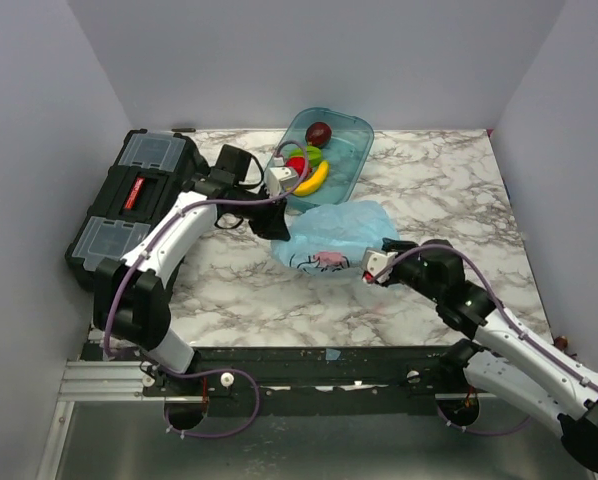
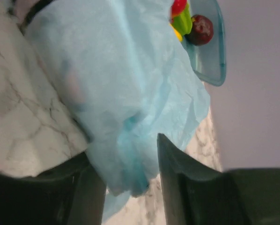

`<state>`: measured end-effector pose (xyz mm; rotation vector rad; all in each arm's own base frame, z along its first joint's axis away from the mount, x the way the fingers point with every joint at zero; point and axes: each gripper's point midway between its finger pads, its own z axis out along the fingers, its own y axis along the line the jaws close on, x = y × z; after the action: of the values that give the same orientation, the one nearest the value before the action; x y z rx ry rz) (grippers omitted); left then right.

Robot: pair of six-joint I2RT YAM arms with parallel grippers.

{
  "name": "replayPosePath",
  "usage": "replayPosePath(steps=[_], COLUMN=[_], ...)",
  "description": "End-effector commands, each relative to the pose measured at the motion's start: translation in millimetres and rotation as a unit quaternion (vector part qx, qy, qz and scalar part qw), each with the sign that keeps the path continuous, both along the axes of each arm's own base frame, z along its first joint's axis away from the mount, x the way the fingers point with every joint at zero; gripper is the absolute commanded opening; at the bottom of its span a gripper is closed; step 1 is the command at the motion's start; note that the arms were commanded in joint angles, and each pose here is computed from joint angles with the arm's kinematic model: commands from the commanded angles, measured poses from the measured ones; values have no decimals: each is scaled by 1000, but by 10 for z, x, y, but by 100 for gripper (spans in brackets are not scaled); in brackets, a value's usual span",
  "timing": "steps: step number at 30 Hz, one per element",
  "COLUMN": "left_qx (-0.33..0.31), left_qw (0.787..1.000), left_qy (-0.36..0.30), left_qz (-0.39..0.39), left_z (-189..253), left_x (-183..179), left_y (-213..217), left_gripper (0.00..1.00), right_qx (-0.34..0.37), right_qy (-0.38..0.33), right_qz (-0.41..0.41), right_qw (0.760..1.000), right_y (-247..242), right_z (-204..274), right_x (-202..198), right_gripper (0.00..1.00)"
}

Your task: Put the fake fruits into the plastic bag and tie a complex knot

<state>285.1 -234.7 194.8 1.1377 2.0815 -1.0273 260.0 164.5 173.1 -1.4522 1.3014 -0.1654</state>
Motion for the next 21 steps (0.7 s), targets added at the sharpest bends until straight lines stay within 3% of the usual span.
replayPosePath(steps=[1, 2, 5, 10, 15, 21], left_qx=[-19, -39, -47, -15, 10, 12], left_qw=[998, 996, 991, 992, 994, 995], left_qy=[48, 64, 82, 77, 53, 35], left_qz=[26, 44, 92, 97, 97, 94], left_z=[56, 88, -25, -285, -429, -438], left_x=[79, 150, 359, 513, 634, 696], left_y=[279, 390, 703, 848, 948, 957], left_gripper=[0, 0, 0, 0, 0, 0], right_qx=[67, 78, 84, 119, 172, 191], right_qy=[77, 100, 194, 272, 307, 346], right_qz=[-75, -115, -171, -180, -166, -48], right_qw=[992, 985, 962, 938, 921, 917], right_y=[-58, -128, -202, -109, -16, 441], right_z=[116, 113, -61, -198, -24, 103], right_x=[-22, 7, -80, -128, 141, 192], right_gripper=[77, 91, 99, 100, 95, 93])
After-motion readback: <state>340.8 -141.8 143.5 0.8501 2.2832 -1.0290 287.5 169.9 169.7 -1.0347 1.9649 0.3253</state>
